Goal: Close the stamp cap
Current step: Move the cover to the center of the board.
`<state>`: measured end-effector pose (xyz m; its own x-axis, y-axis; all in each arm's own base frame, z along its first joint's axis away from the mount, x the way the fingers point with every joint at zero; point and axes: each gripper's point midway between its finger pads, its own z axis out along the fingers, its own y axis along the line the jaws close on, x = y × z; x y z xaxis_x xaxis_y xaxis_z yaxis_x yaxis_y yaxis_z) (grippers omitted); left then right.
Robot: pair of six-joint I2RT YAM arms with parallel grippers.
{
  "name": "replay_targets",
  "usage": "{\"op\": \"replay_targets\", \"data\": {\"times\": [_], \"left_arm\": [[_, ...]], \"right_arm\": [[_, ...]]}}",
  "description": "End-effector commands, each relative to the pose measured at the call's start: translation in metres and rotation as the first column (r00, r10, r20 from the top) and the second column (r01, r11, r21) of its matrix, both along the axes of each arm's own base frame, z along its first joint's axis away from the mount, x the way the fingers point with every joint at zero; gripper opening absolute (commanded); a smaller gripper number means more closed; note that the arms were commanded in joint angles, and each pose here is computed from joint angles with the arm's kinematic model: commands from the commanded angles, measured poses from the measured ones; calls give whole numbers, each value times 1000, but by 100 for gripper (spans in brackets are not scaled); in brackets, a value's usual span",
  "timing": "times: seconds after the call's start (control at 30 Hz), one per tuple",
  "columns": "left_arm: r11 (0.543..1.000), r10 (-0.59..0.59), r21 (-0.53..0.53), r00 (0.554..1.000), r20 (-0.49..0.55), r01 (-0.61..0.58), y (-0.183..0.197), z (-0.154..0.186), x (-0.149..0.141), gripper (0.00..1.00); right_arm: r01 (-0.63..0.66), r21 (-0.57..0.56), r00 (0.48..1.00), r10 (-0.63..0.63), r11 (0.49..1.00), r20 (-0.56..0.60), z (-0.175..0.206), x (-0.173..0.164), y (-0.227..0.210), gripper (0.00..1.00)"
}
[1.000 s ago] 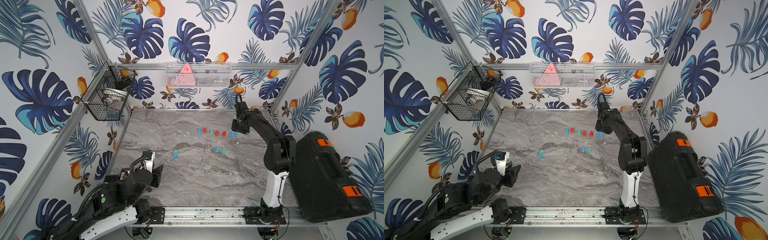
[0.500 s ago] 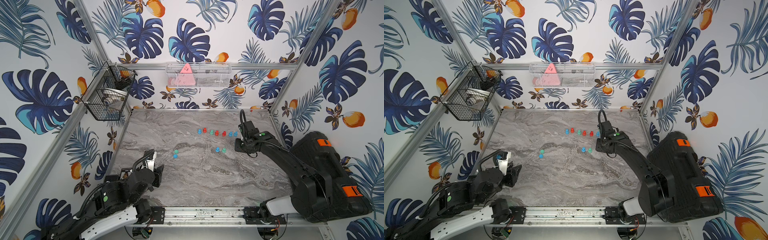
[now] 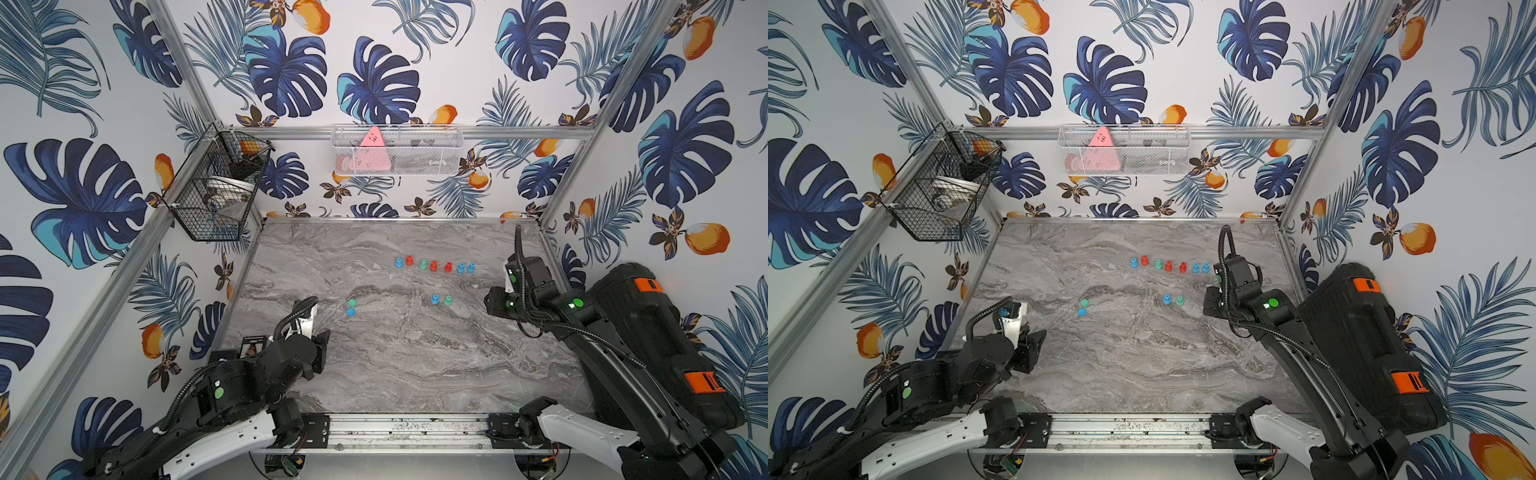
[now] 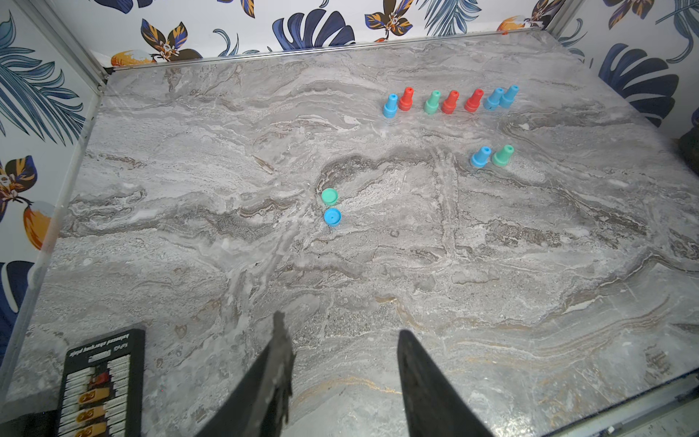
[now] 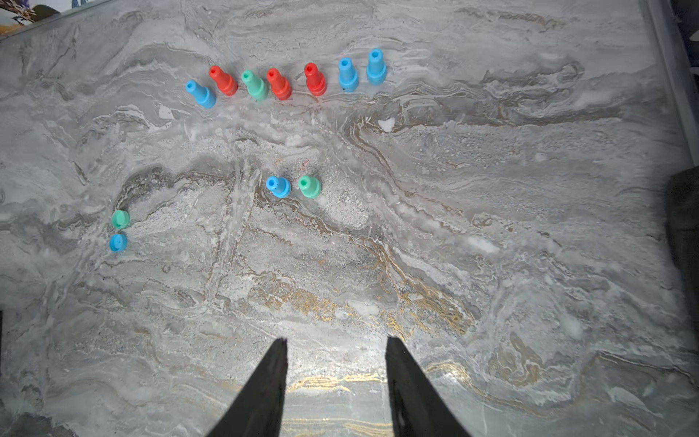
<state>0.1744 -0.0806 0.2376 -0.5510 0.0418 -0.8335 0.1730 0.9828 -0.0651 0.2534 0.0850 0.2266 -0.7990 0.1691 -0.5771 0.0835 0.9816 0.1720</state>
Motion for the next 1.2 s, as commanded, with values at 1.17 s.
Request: {"op": "replay_targets", "data": {"times": [1.17], "left_arm": [[987, -33, -158, 978, -206, -1, -87, -57, 113, 51]], "right_arm": [[-9, 79, 998, 4, 997, 68, -12, -37, -8, 48]]}}
